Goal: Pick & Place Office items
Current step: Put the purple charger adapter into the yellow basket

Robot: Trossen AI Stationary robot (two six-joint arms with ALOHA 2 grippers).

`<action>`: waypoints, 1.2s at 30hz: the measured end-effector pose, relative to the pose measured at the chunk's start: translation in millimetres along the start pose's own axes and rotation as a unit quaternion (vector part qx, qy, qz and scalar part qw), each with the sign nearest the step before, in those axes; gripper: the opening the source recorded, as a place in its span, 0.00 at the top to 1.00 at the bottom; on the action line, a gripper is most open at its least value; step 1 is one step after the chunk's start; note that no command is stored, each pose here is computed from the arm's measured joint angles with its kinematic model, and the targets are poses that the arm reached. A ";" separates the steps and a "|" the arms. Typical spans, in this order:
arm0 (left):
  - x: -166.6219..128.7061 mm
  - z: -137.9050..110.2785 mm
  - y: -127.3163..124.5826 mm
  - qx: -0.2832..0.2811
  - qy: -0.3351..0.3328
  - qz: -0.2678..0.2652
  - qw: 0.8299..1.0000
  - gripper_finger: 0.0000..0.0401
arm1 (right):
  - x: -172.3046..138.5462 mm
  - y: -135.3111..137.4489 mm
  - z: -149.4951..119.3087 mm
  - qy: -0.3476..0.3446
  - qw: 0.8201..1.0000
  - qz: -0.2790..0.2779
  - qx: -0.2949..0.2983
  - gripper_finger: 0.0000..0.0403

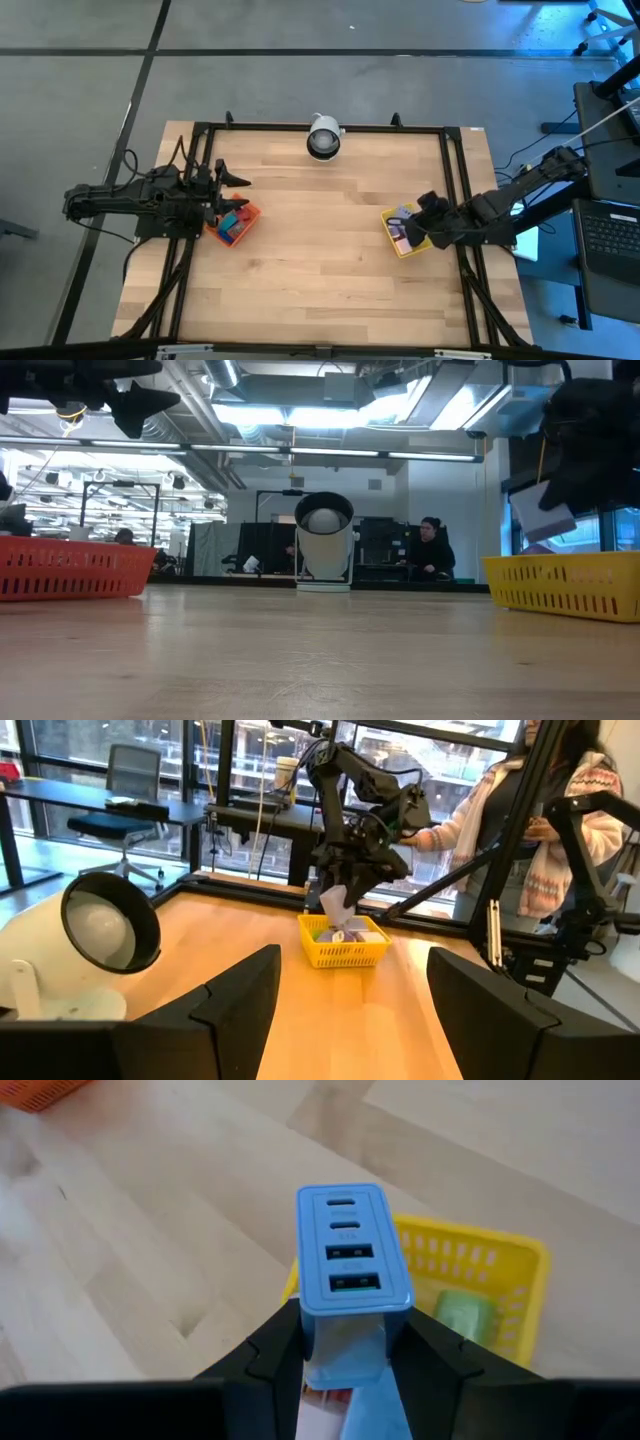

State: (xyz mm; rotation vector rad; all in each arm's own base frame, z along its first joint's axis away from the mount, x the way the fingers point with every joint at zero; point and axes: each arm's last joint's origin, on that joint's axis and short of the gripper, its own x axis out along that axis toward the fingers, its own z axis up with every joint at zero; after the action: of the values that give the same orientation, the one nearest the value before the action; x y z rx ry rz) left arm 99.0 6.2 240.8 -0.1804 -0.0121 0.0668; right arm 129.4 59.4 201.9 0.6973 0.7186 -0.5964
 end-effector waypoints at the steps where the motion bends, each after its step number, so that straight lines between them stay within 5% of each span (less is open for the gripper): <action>1: -0.1 0.2 0.0 0.000 -0.001 0.000 1.000 0.38 | 1.1 1.1 -0.5 0.000 1.000 0.000 0.003 0.69; 14: 0.0 -2.3 0.2 -0.008 0.012 -0.001 1.000 0.38 | 16.1 6.7 -14.0 0.048 0.998 -0.042 0.010 0.65; 36: 0.0 -3.9 -0.4 -0.019 0.023 -0.015 0.999 0.38 | 15.6 6.9 -14.5 0.063 0.997 -0.039 -0.017 0.37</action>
State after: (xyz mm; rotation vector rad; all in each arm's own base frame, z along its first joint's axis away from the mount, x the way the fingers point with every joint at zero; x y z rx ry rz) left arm 99.1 5.1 237.1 -0.2198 0.0292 0.0333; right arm 138.3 70.6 184.6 0.6821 0.8733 -0.6136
